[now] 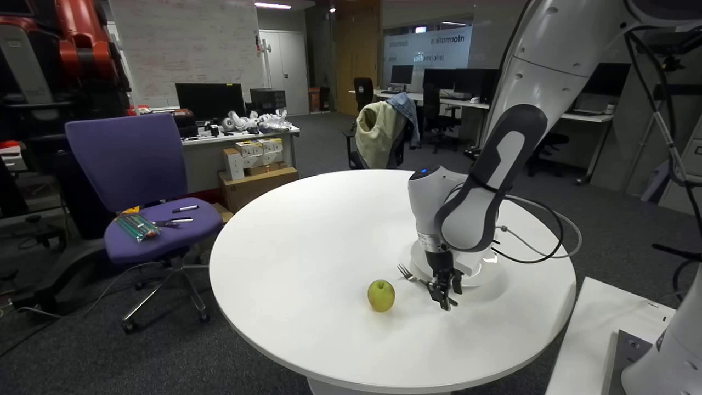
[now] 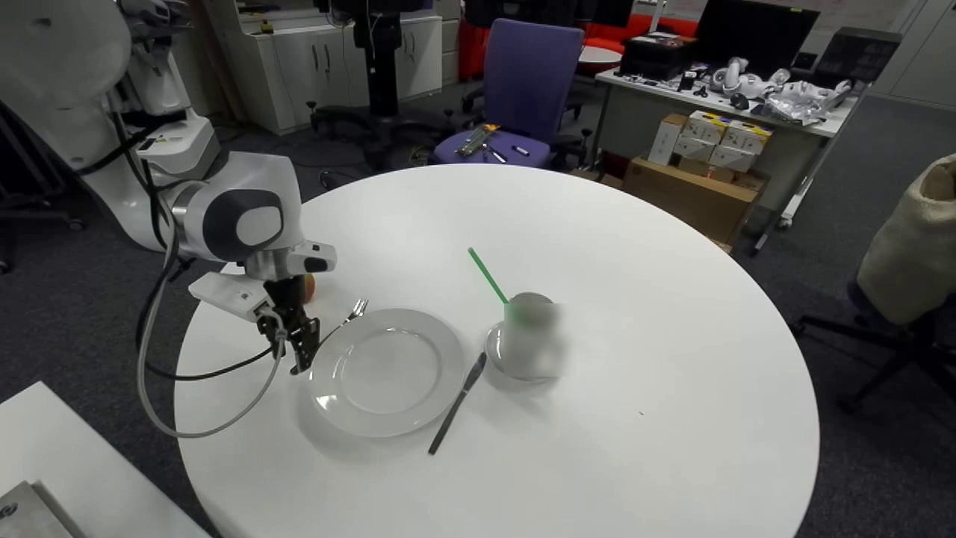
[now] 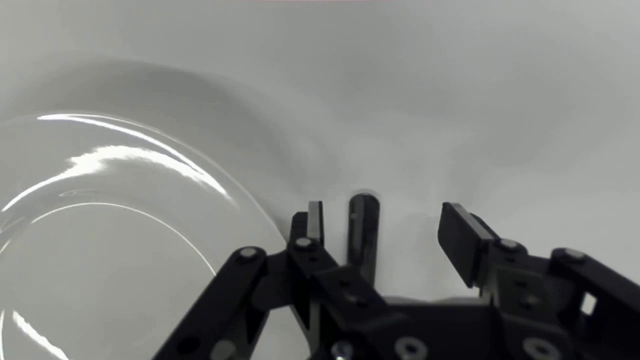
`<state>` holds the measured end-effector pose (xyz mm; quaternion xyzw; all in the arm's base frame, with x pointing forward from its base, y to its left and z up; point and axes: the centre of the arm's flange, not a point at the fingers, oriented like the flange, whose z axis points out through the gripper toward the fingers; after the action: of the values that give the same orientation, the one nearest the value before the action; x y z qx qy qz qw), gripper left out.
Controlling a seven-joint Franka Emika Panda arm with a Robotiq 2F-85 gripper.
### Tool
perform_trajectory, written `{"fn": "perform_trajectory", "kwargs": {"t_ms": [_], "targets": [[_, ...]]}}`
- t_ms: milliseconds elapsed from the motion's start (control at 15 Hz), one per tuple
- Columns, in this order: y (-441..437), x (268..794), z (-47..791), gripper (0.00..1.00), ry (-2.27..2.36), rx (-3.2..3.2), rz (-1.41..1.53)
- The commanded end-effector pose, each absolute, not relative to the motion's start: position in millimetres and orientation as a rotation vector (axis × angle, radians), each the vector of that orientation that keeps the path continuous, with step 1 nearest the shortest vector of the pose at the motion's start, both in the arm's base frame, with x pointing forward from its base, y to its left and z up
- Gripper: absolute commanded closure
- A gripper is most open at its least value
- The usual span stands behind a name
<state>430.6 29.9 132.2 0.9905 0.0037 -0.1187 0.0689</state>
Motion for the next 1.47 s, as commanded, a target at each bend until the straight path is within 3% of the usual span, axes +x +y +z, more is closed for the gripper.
{"fn": "perform_trajectory", "kwargs": {"t_ms": [0,200,400,533,800,1200,1400], "targets": [[23.7,440.2,124.4,0.33,-0.072,2.984,-0.344],[24.5,443.7,122.2,0.32,-0.102,2.984,-0.338],[25.9,446.0,123.0,0.38,-0.115,2.982,-0.324],[26.9,447.4,123.5,0.62,-0.117,2.98,-0.315],[28.6,448.5,123.8,0.72,-0.119,2.978,-0.305],[17.4,447.9,120.0,0.4,-0.106,3.011,-0.292],[9.3,447.0,119.0,0.42,-0.132,3.039,-0.274]]}}
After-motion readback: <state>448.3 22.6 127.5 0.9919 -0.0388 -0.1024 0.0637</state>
